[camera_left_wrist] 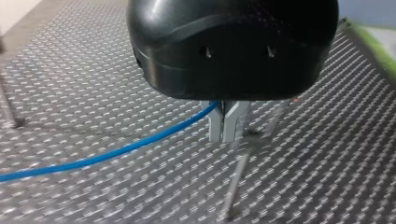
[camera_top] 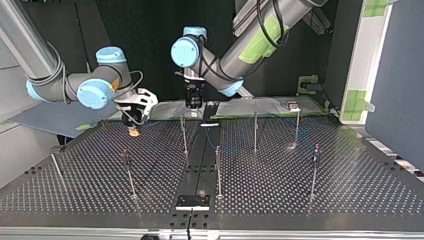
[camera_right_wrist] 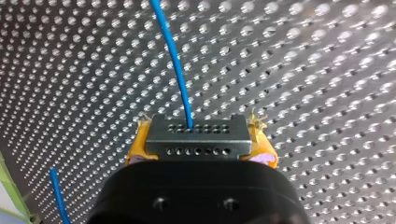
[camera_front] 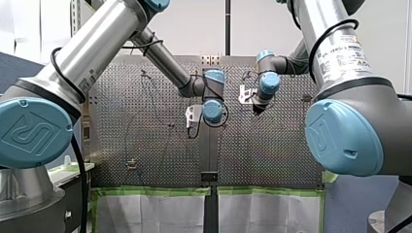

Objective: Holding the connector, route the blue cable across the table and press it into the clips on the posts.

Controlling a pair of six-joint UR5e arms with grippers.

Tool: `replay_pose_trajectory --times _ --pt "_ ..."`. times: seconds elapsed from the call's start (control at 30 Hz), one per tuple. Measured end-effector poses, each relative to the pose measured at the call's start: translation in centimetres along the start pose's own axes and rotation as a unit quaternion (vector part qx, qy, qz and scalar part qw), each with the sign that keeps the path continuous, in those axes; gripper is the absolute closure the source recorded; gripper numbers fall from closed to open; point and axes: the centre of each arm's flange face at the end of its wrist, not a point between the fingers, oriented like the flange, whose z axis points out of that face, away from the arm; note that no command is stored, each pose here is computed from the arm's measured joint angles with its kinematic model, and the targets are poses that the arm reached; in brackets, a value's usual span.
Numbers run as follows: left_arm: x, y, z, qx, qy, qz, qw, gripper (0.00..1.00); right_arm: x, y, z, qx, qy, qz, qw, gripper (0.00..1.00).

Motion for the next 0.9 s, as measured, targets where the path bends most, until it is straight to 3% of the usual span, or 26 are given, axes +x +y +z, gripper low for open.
replay_pose_trajectory --times 0.17,0.4,0.57,0.77,0.9 --pt "2.9 0.2 -0.5 0.014 0.01 0.0 0.9998 1.0 -1.6 0.3 0.1 0.012 -0.001 -0.0012 0.9999 1.0" --pt "4.8 0.6 -1.3 0.037 0.012 -0.007 0.9992 1.0 -3.8 0.2 0.0 0.033 -0.005 -0.0023 0.9994 1.0" --pt "4.2 0.2 -0.5 0.053 -0.008 -0.022 0.9983 1.0 -5.6 0.0 0.5 0.046 -0.011 -0.0004 0.9989 1.0" --pt "2.5 0.1 1.4 0.061 -0.028 -0.042 0.9968 1.0 -6.2 0.5 1.1 0.044 -0.011 0.0028 0.9989 1.0" --pt "2.8 0.8 2.4 0.063 -0.025 -0.048 0.9966 1.0 -6.0 0.8 1.4 0.043 -0.002 0.0057 0.9991 1.0"
